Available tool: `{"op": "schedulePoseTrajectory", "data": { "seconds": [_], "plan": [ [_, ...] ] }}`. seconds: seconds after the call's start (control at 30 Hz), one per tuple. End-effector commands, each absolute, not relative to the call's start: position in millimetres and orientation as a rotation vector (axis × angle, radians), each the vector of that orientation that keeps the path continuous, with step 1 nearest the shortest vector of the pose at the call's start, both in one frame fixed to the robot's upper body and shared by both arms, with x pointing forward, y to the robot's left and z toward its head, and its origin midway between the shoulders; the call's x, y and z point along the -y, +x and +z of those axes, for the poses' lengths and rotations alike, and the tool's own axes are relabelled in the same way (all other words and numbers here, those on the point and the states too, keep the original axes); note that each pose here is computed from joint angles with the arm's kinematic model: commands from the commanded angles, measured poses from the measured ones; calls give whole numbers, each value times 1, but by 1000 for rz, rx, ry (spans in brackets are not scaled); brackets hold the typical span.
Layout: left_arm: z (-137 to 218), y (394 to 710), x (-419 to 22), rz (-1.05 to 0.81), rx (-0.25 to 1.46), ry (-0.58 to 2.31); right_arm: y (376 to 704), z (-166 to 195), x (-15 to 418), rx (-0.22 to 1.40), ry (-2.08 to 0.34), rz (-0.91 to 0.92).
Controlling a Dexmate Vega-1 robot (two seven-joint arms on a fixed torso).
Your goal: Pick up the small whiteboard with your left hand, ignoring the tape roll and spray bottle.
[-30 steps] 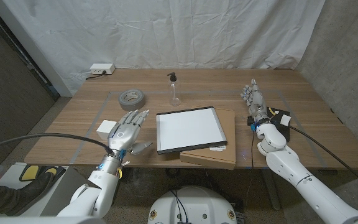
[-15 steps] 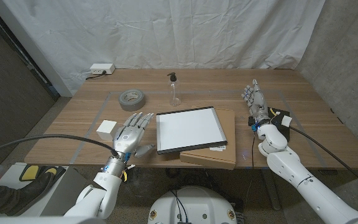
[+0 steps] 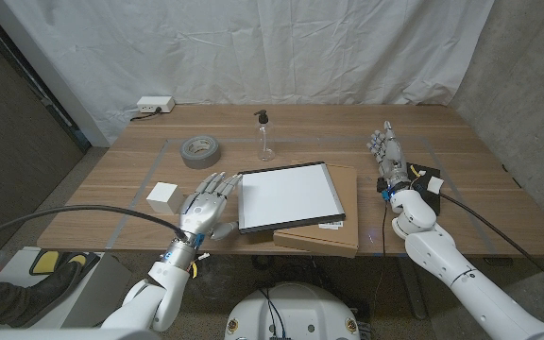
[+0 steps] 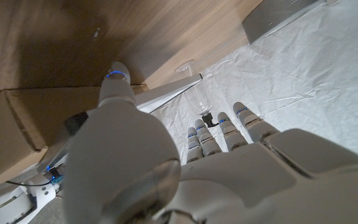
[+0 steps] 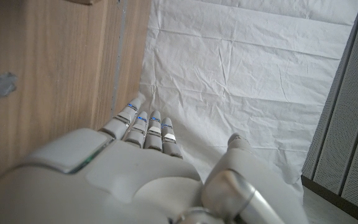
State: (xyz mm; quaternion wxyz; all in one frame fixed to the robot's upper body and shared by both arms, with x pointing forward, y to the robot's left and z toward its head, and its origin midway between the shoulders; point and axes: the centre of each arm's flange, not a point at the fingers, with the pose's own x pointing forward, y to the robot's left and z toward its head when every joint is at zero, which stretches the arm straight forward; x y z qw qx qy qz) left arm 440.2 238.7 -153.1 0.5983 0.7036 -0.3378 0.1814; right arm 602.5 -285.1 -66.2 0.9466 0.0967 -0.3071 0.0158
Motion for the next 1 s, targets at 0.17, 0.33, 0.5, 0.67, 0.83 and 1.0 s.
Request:
{"op": "schedulePoseTrajectory", "data": {
  "seconds": [0.17,0.33,0.5,0.67,0.83,1.0],
  "plan": [
    [-158,440,-255,414,902,1545,600,-73,280,619,214,20],
    [-153,446,-265,401,925,1560,600,-73,279,619,218,10],
    [-147,456,-270,380,952,1594,598,-76,279,621,224,-4],
    [-143,469,-269,338,1003,1629,592,-75,281,631,219,-26],
    [-139,475,-270,315,1033,1645,586,-71,282,647,220,-43],
    [-142,481,-270,286,1048,1642,583,-71,280,650,217,-50]
  ]
}}
